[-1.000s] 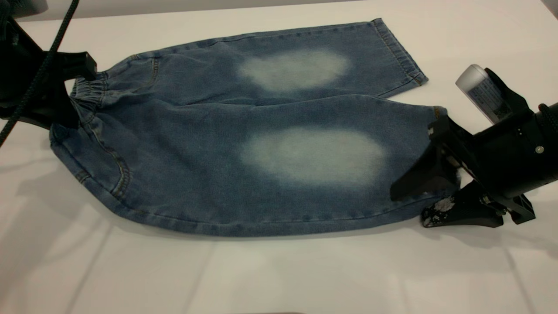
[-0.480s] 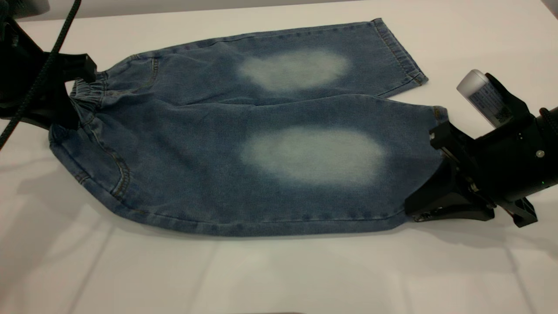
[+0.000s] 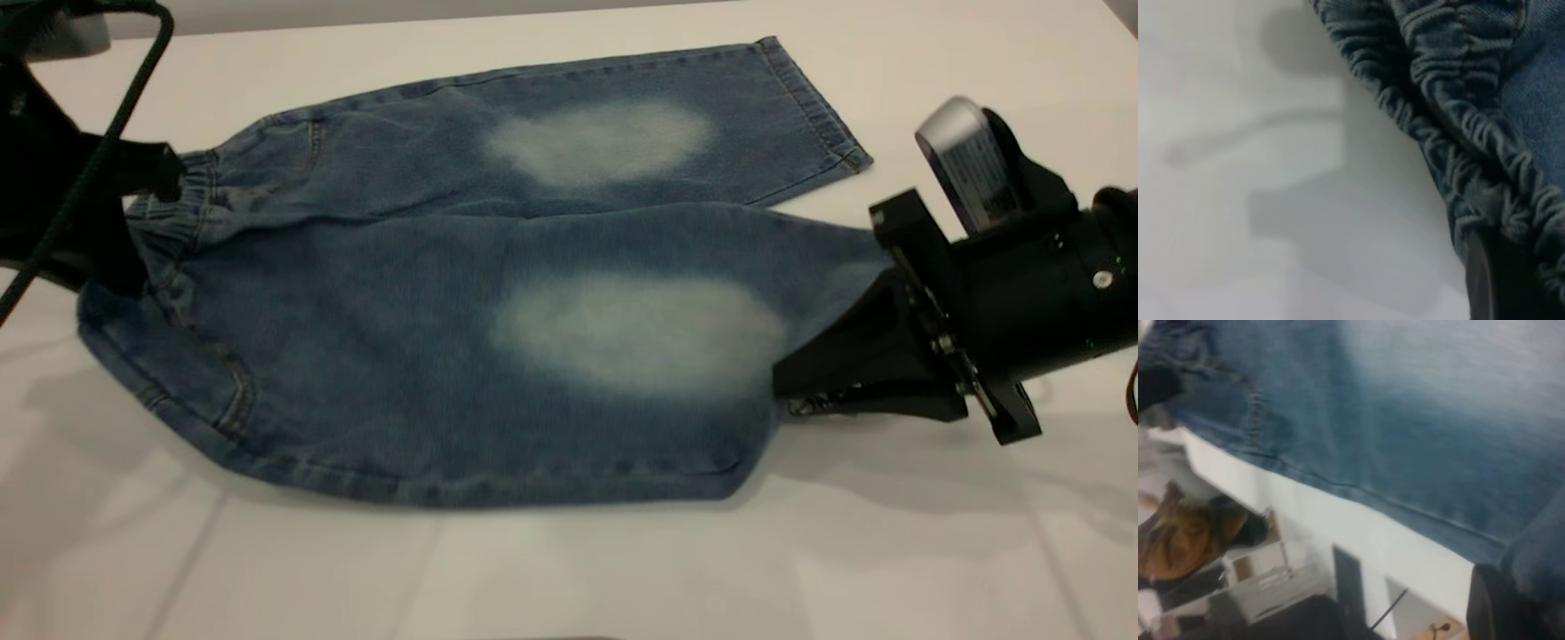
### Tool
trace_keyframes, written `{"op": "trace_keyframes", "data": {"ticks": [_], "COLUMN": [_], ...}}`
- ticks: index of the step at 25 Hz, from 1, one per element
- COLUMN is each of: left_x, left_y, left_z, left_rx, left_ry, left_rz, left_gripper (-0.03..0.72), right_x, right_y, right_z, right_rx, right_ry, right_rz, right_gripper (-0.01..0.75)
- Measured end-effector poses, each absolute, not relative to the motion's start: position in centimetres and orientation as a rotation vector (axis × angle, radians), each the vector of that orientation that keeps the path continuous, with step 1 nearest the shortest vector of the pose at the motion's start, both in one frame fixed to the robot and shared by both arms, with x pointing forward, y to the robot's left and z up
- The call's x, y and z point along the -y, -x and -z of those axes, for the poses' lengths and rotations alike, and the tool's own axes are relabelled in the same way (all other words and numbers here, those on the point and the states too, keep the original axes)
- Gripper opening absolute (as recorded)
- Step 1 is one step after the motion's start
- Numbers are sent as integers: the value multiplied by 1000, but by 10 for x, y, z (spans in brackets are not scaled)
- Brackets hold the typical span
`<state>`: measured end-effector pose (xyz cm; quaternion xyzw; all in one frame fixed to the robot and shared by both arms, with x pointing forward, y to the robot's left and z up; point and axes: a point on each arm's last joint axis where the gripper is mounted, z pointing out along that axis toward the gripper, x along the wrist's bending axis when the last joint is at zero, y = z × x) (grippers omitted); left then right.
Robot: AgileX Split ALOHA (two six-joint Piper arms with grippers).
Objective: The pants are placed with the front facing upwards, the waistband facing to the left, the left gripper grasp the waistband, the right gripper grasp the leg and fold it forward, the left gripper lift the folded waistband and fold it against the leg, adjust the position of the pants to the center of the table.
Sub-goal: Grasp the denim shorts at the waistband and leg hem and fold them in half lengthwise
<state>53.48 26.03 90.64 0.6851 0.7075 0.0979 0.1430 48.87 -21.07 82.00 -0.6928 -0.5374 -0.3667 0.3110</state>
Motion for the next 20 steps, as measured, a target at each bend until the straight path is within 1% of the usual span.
{"op": "trace_keyframes", "data": {"ticks": [6,12,16,20], "left_x": [-262,-262,-259,-258], "left_y": [-520,-508,-515,-519], "left_z": [-943,-966,-970,-972], "left_rx": [-2015,-2017,-2052,-2038], "left_ry": [-1995,-1950,-1766,-1696], "left_rz": [-285,-279,-276,-301], "left_gripper": [75,75,75,75], "right_x": [209,217,219,220], "right_y": [-497,-530,-560,-567], "right_z": [-863,-907,-924,-925], "right_rx": [1347,1257,1284,1405], "right_ry": [1750,1755,1778,1799], "right_rz": [1123,1309,1382,1355], "right_gripper": [21,21,21,23]}}
